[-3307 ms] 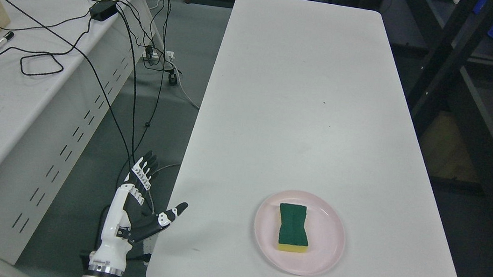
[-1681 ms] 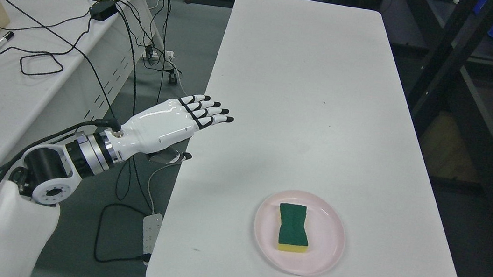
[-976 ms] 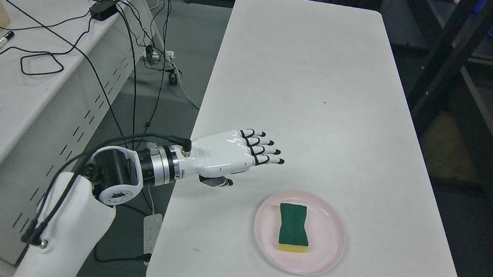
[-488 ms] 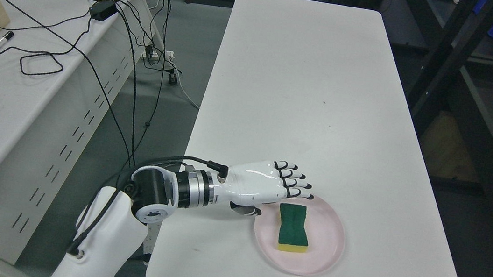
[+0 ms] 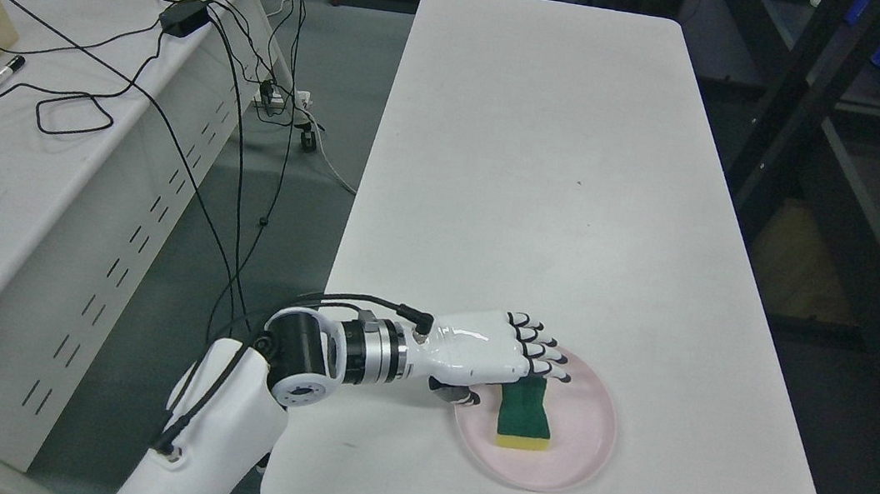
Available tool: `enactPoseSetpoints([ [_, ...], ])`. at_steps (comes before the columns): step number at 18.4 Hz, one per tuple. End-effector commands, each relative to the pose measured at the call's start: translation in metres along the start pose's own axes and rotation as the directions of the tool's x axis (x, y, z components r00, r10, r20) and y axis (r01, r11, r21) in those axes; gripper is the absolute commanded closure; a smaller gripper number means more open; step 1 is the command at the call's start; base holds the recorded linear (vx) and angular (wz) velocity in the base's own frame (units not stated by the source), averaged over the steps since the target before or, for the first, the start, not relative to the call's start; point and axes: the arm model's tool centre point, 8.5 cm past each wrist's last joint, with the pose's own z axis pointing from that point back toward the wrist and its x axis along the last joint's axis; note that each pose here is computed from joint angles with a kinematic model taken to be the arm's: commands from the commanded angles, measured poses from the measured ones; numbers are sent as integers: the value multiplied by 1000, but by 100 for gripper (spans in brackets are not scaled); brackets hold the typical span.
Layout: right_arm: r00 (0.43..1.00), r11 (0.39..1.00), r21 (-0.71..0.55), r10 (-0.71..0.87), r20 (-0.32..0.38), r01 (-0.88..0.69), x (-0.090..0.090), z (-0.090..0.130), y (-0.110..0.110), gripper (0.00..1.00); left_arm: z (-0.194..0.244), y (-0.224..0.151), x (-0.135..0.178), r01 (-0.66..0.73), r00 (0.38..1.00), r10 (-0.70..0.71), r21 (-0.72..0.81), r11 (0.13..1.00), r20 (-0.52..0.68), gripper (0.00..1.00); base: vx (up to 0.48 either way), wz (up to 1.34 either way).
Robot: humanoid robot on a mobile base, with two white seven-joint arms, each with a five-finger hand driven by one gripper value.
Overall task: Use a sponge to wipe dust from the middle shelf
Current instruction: 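Close the left hand around the green-and-yellow sponge, then lift the sponge off the plate with the left hand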
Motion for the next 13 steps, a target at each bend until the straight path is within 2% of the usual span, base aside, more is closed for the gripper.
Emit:
enactPoseSetpoints([
  [1, 999, 1000, -14, 3, -50, -4, 2, -1, -10, 0, -14, -18, -1, -19, 999, 21, -82, 996, 25, 16, 0, 0],
  [3, 999, 1000, -14, 3, -50, -4, 2, -1, -10, 0, -16, -24, 0, -31, 999, 34, -97, 995, 29, 20, 0, 0],
  [8, 999, 1000, -14, 3, -50, -4, 2, -1, -10, 0, -18, -35, 1, -49, 998, 53, -125, 991, 33, 37, 0, 0],
  [13, 999, 1000, -14, 3, -50, -4, 2, -1, -10, 0, -10, -30, -8, -107, 994, 109, -84, 991, 18, 72, 0, 0],
])
